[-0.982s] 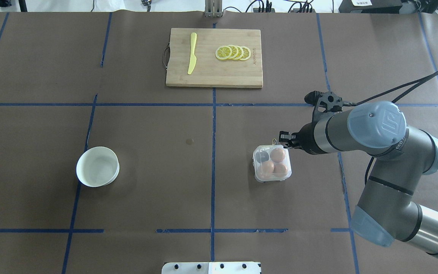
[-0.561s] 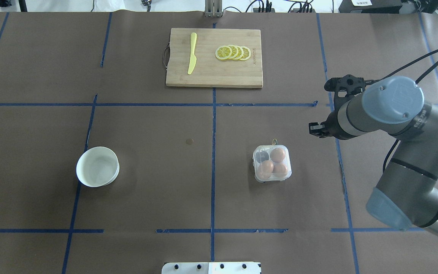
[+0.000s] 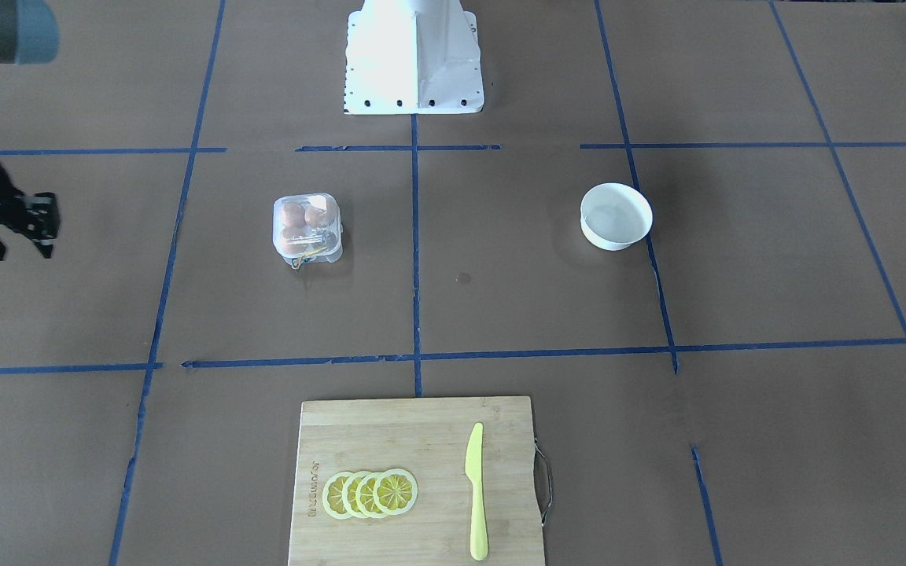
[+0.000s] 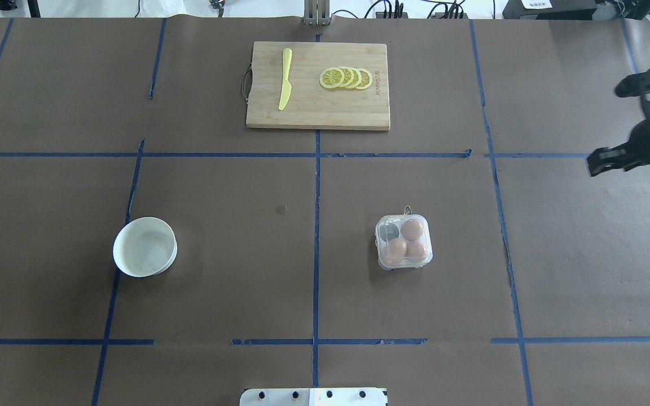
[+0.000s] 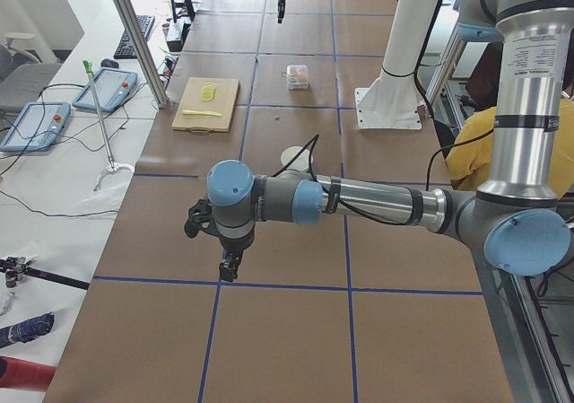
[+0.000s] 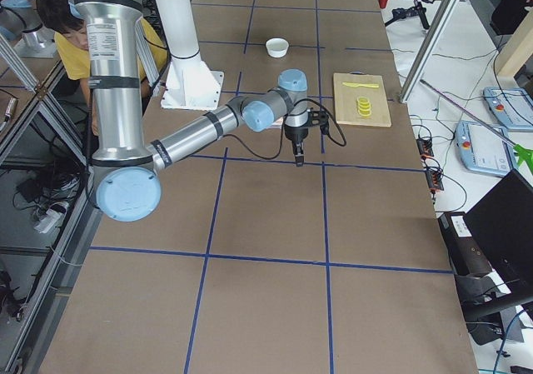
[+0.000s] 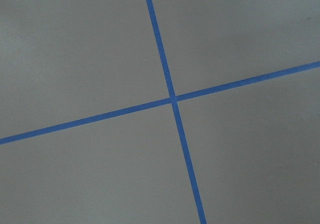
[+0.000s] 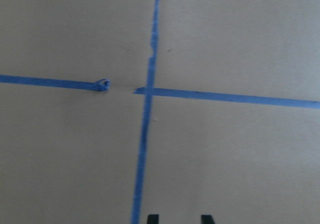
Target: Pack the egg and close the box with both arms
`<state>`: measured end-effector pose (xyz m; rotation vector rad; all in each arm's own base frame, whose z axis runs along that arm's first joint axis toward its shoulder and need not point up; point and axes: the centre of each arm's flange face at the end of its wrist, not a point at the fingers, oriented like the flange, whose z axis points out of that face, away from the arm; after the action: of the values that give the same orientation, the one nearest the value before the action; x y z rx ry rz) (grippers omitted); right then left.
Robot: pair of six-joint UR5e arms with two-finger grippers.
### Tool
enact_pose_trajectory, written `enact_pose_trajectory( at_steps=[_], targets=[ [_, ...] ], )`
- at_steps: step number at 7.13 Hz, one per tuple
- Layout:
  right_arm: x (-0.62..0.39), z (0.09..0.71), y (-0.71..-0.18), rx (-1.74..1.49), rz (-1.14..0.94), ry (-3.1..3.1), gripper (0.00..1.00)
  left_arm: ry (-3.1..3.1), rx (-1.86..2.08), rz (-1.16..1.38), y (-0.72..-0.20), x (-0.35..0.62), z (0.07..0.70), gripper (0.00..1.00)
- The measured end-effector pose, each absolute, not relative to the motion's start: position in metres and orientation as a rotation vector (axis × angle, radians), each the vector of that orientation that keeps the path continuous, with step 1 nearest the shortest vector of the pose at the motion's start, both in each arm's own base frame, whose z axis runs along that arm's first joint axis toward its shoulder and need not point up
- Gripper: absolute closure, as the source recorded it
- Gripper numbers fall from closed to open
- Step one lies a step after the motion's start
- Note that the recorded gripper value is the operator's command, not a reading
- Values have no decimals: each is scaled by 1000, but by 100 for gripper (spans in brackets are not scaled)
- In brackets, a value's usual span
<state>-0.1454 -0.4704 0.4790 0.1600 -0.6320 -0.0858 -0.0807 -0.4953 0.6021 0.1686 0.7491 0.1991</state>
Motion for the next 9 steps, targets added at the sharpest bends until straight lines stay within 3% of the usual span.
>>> enact_pose_trajectory(
  at_steps=[4,9],
  targets=[
    [39,625,-441,96,-117,-684,0,750,147,194,-496,-80,612,0],
    [55,653,-412,19,-64,-730,0,750,155,198,-491,-80,615,0]
  ],
)
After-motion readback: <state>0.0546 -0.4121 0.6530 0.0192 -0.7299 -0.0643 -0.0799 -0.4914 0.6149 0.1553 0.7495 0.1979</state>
